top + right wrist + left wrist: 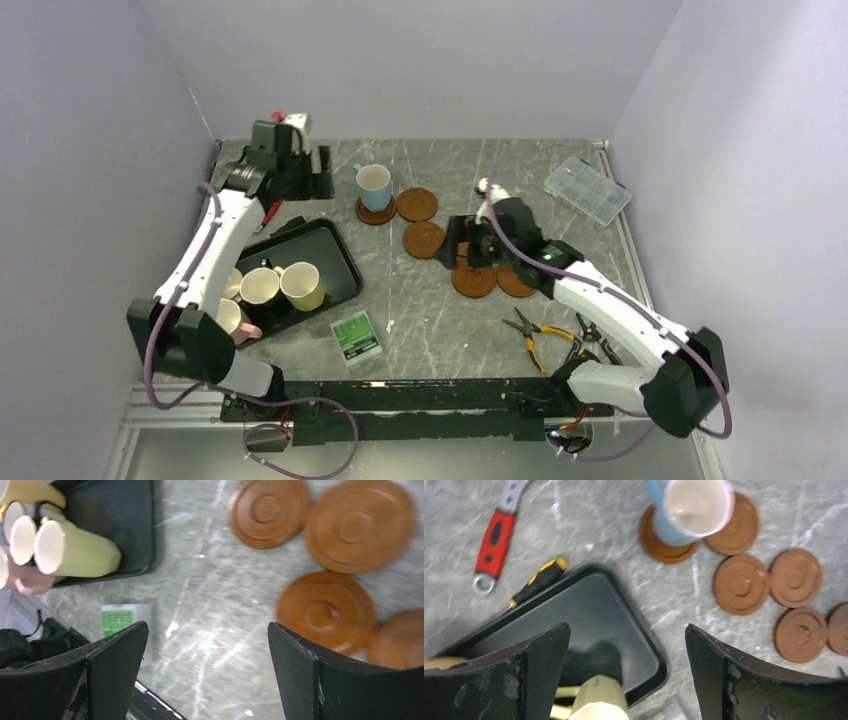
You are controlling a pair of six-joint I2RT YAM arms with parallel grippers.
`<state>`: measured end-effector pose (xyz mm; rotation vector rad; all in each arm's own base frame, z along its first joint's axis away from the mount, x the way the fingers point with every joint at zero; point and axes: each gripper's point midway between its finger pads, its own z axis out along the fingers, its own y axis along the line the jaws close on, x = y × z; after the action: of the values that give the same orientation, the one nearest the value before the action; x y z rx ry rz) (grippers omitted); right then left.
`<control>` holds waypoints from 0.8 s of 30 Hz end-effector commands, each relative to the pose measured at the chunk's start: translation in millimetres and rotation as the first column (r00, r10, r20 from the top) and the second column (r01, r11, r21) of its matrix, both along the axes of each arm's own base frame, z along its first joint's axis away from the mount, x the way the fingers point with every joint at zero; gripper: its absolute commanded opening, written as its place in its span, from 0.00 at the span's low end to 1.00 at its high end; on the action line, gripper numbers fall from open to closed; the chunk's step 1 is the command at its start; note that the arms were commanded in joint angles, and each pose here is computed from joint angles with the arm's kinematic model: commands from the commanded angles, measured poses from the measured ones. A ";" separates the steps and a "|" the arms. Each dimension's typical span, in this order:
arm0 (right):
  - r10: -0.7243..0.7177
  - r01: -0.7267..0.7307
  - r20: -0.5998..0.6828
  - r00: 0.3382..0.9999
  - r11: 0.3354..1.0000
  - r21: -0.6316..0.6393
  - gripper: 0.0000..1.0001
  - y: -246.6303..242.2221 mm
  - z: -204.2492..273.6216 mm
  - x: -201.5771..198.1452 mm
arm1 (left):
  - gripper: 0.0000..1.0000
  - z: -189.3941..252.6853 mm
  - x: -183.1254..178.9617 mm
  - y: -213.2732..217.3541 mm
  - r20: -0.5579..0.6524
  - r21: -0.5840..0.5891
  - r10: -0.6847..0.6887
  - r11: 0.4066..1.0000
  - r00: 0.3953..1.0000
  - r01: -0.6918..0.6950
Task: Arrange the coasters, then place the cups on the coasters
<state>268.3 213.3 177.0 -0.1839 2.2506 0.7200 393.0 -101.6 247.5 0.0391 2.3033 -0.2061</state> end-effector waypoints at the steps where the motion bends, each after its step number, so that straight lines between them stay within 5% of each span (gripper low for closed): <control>1: -0.030 0.028 0.048 0.998 0.998 0.052 0.94 61.3 29.5 6.6 | 0.91 -21.8 -14.3 54.2 -0.008 -0.027 0.110 0.994 0.994 -0.110; 11: 0.134 -0.134 0.003 0.991 0.990 0.049 0.88 214.7 23.8 -14.7 | 0.91 -35.0 -39.8 120.7 0.050 0.037 0.325 0.944 0.944 -0.327; 24: 0.170 -0.174 -0.054 0.984 0.982 -0.079 0.78 295.9 -25.6 -6.4 | 0.92 -34.8 -41.9 126.7 0.043 0.056 0.350 0.934 0.936 -0.352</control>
<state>257.4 499.3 146.4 -0.4189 2.3408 0.7627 343.1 19.7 191.2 -0.3197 2.3176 0.0373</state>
